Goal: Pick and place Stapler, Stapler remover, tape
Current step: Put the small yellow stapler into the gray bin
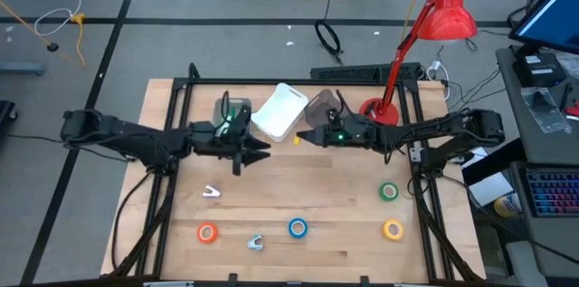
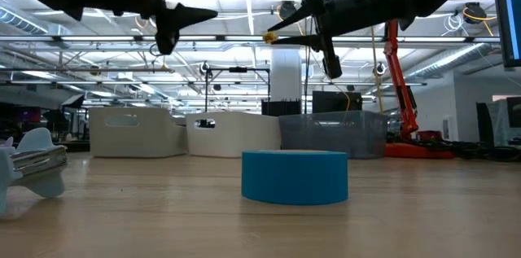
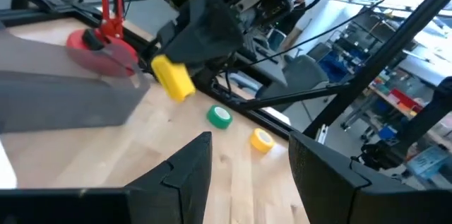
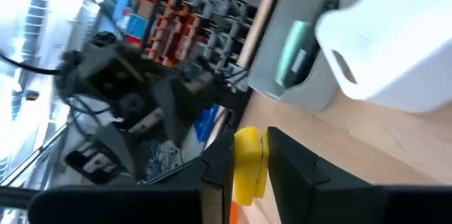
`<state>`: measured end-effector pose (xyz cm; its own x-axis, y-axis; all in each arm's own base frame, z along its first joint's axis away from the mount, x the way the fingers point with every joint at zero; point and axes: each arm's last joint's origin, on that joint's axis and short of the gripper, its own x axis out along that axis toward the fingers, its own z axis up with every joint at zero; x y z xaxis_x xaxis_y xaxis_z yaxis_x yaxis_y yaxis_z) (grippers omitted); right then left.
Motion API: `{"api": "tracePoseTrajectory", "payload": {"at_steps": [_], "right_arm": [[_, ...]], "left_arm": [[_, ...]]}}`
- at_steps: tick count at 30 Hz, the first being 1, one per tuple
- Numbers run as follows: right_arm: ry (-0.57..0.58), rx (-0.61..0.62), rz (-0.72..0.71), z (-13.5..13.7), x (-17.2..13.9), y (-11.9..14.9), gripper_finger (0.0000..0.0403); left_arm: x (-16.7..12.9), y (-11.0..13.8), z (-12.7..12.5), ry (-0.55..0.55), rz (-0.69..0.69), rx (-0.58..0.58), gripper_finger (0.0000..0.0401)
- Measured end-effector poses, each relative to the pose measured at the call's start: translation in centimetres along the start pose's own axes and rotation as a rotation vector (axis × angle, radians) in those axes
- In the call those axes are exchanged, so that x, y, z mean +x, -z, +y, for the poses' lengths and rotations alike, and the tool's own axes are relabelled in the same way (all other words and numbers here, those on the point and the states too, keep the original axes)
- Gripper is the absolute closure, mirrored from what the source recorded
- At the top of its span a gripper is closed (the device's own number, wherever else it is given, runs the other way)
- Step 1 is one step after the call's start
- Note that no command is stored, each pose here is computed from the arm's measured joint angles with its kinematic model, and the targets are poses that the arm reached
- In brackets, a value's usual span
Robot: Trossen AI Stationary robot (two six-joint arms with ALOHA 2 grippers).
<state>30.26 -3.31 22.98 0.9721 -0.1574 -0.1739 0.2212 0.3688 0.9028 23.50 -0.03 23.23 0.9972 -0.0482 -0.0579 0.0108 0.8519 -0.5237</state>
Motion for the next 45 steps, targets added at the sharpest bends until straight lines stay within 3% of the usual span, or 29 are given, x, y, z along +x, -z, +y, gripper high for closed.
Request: {"api": "tracePoseTrajectory", "payload": {"at_steps": [6, 17, 32, 45], "right_arm": [[-0.069, -0.052, -0.028, 0.7, 0.0, -0.3, 0.0342], [-0.113, -0.09, -0.019, 1.2, -0.1, 0.1, 0.0342], [-0.116, -0.111, 0.005, 1.3, -0.1, 0.5, 0.0342], [-0.136, -0.115, 0.012, 1.4, -0.2, 0.5, 0.0354]], "left_arm": [[1.9, 0.3, 0.2, 0.027, 0.015, -0.041, 0.0215], [6.6, -2.2, 0.5, 0.065, 0.058, -0.002, 0.0215], [6.4, -2.3, 1.9, 0.015, 0.111, -0.071, 0.0215], [6.0, -2.8, 3.1, 0.082, 0.186, -0.165, 0.0215]]}}
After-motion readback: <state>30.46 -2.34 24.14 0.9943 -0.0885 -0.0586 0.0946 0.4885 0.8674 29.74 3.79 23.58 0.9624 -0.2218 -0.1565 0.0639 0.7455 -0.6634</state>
